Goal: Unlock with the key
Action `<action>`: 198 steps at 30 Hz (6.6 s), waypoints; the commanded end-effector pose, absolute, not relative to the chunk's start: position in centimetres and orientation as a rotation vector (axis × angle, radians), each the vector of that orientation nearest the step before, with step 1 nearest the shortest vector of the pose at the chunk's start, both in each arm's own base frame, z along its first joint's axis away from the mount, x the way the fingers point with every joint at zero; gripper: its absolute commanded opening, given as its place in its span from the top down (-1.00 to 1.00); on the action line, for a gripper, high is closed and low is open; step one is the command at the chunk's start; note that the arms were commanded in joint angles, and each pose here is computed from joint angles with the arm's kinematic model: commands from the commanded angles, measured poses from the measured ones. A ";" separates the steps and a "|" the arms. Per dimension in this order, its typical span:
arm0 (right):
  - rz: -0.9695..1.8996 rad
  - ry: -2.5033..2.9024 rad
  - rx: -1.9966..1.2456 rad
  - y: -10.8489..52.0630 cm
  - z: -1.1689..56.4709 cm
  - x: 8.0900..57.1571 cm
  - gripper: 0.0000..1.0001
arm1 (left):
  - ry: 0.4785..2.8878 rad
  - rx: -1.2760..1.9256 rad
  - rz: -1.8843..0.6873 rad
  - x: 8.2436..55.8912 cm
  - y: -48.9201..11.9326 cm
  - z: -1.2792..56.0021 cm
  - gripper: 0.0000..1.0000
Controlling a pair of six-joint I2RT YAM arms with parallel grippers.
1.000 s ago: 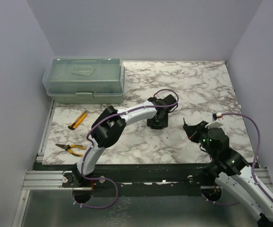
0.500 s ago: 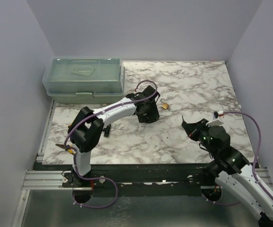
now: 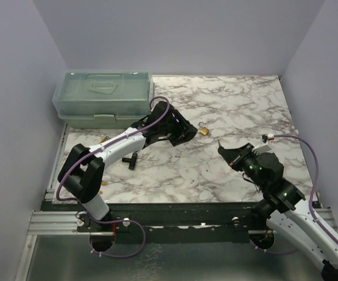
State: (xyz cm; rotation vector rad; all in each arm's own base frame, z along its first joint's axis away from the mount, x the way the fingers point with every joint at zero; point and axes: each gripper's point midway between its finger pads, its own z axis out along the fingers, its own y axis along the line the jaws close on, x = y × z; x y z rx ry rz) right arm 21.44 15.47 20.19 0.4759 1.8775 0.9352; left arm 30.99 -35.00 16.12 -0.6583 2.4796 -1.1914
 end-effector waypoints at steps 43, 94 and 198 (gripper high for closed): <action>1.607 1.572 0.264 22.8 27.2 19.6 0.99 | 1.638 -0.346 -2.180 27.3 -34.8 35.7 1.00; 2.250 1.150 0.547 24.2 36.3 21.7 0.99 | 1.218 -0.354 -2.376 28.4 -32.9 40.1 1.00; 2.527 1.045 0.990 24.9 37.2 26.7 0.99 | 0.962 -0.179 -2.115 30.6 -31.5 39.9 1.00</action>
